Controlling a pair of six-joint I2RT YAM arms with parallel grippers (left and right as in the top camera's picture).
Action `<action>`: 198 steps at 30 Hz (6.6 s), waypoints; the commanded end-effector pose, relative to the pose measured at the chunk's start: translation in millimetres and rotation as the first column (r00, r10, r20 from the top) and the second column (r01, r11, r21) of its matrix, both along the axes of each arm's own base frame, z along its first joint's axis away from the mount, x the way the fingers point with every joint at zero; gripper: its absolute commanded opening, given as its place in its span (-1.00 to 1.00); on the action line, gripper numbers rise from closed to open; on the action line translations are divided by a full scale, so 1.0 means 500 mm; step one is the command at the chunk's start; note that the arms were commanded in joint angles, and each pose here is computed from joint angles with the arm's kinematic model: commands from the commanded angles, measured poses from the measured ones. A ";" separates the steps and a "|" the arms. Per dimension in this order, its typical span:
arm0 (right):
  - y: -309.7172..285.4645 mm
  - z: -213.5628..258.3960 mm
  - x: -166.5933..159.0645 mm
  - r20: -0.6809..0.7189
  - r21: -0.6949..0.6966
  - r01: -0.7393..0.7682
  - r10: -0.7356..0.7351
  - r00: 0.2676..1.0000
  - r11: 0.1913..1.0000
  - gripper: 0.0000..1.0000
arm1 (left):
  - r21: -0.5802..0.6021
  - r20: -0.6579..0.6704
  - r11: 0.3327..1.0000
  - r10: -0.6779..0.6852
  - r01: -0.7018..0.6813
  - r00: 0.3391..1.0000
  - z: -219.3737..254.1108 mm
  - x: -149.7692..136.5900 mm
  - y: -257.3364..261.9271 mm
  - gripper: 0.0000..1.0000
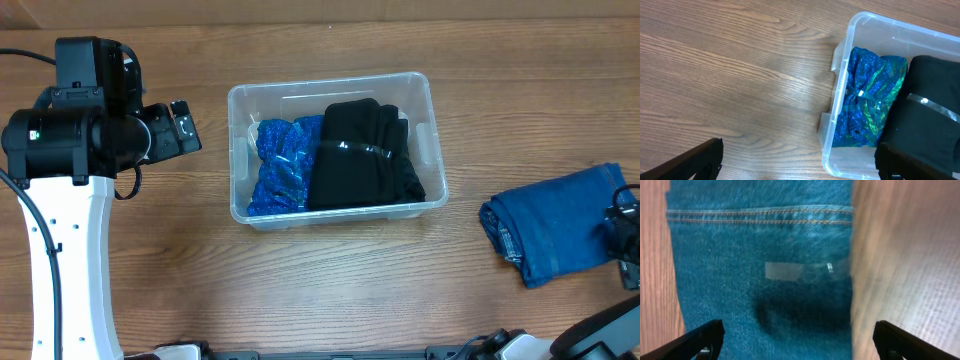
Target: Pack container
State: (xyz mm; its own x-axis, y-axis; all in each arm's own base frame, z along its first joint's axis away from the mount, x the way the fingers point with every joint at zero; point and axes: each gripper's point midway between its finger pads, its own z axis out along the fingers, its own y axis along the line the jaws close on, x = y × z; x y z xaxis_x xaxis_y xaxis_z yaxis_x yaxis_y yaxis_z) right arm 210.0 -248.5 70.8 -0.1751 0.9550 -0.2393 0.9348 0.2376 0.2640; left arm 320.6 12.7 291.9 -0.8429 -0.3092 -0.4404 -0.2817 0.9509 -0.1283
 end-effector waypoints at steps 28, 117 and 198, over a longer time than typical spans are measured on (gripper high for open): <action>0.179 0.279 0.227 0.669 -0.089 -0.539 0.451 0.591 0.838 -0.47 | 0.026 0.004 1.000 -0.014 0.014 1.000 0.008 -0.004 0.008 1.00; 0.784 0.029 0.299 -0.031 -0.151 -0.815 0.821 0.570 0.560 1.00 | 0.001 0.003 0.999 -0.039 0.039 0.999 0.008 -0.004 -0.004 1.00; 0.566 0.496 0.065 0.202 -0.904 -0.344 0.964 0.175 0.252 1.00 | 0.059 0.168 0.992 -0.119 0.110 0.979 -0.112 -0.287 -0.021 1.00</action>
